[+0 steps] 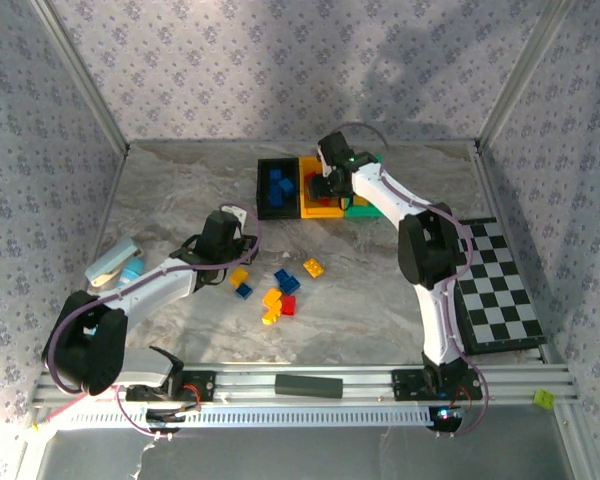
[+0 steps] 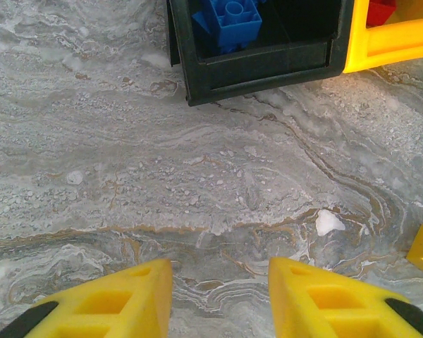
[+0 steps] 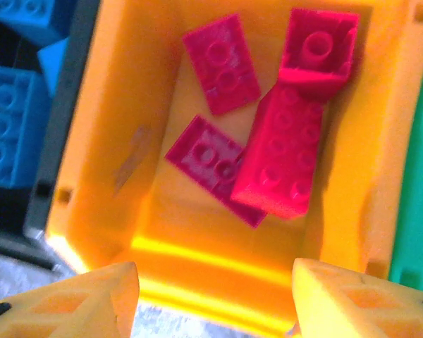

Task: Sort the legos into containers by color
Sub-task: Place the lego in the container, then pick up the lego from the center of the table.

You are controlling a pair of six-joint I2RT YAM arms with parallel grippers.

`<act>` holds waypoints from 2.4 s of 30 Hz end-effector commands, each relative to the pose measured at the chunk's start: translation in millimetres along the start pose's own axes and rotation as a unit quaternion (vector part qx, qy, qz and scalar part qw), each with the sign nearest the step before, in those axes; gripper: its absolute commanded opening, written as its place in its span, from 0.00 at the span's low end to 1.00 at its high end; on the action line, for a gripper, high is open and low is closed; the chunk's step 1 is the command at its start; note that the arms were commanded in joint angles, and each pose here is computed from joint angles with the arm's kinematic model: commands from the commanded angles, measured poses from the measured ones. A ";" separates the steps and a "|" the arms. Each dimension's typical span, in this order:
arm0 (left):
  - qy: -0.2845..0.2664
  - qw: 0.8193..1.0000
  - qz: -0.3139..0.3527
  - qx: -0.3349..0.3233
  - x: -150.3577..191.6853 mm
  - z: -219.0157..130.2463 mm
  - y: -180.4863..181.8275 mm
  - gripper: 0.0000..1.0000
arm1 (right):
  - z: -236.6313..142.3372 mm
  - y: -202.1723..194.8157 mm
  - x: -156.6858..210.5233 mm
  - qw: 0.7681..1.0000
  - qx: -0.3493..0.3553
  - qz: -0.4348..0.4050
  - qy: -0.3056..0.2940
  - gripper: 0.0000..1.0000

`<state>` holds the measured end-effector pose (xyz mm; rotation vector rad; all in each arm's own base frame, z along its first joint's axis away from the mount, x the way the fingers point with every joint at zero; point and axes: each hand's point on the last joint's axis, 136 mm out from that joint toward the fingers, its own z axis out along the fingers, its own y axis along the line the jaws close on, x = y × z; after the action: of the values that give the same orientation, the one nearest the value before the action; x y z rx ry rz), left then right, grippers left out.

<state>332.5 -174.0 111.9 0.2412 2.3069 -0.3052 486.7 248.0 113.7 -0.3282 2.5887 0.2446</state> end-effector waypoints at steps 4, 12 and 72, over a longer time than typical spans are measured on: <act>-0.004 1.000 -0.011 0.013 -2.2 0.8 -3.2 0.40 | -48.2 30.7 6.4 0.998 -0.013 -0.038 -0.038 0.61; -0.007 1.000 -0.015 0.020 -1.9 1.4 -5.2 0.40 | -66.4 48.1 36.5 0.998 -0.018 -0.056 -0.038 0.62; 0.016 0.999 -0.019 0.027 5.5 13.8 -8.5 0.40 | -3.0 76.7 197.8 0.990 -0.041 -0.089 0.103 0.34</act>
<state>330.2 -183.0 93.8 0.2438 2.3538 -0.3619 303.9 290.4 28.3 -0.6428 2.7087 0.2701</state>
